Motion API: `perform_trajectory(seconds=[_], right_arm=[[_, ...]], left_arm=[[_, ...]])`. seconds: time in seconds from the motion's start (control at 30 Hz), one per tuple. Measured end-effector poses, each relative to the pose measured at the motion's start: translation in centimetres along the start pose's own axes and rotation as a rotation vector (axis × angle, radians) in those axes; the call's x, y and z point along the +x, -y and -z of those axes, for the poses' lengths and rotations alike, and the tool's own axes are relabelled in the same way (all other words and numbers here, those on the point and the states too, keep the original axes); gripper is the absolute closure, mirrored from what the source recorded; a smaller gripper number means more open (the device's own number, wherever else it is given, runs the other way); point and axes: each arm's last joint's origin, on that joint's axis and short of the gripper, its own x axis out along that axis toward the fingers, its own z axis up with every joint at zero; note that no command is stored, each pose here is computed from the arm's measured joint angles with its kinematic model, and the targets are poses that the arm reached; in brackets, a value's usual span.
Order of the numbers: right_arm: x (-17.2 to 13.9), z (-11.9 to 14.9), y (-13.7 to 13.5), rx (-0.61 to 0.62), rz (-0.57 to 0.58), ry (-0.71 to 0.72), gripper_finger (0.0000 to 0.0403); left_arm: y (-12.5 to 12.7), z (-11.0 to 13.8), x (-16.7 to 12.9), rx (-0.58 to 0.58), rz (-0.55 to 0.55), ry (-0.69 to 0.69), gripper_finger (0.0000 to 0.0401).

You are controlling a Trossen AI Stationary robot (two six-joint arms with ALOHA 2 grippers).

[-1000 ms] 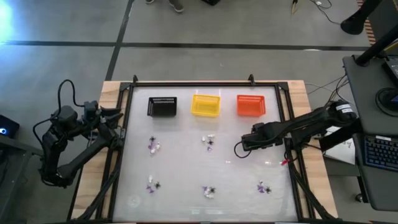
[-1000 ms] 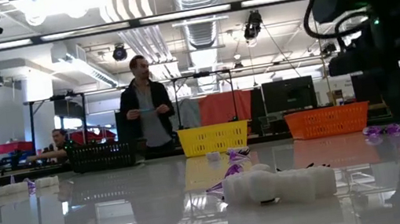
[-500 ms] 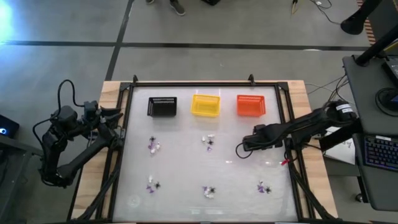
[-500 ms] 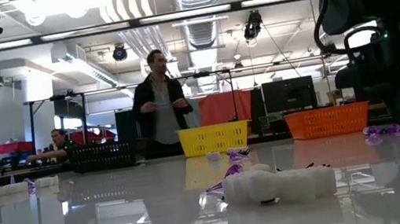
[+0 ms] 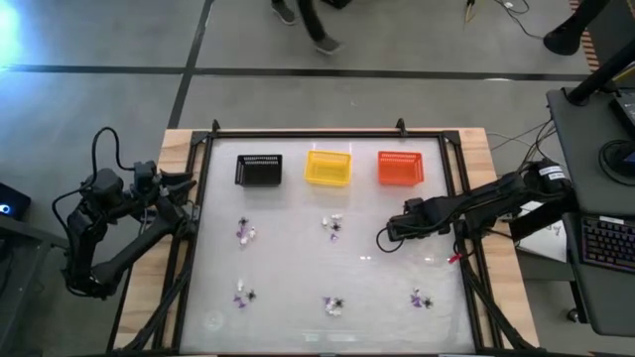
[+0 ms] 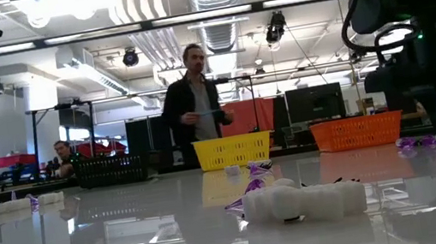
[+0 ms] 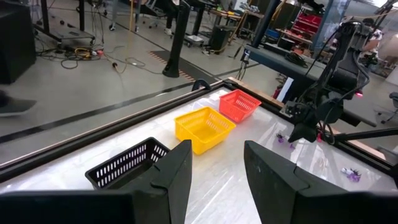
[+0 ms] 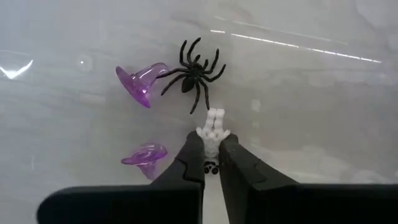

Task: Sort Halloween decoration
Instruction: Put the white skeleton toy into the orange bin

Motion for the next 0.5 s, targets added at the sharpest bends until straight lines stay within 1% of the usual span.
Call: perform_trajectory(seconds=[0.1, 0.2, 0.3, 0.5], right_arm=[[-0.6, 0.0, 0.3, -0.001, -0.005, -0.012, 0.0389], [-1.9, -0.1, 0.2, 0.002, -0.063, -0.012, 0.0390], [-3.3, -0.2, 0.3, 0.002, -0.090, -0.004, 0.0390], [-6.2, -0.8, 0.0, 0.024, -0.193, 0.120, 0.0391]], left_arm=[[0.0, 0.0, 0.0, 0.000, 0.000, 0.000, 0.0271], [0.0, 0.1, 0.0, -0.003, -0.002, -0.008, 0.0271], [0.0, 0.2, -0.1, -0.006, -0.004, -0.019, 0.0271], [0.0, 0.2, -0.1, -0.007, -0.005, -0.022, 0.0271]])
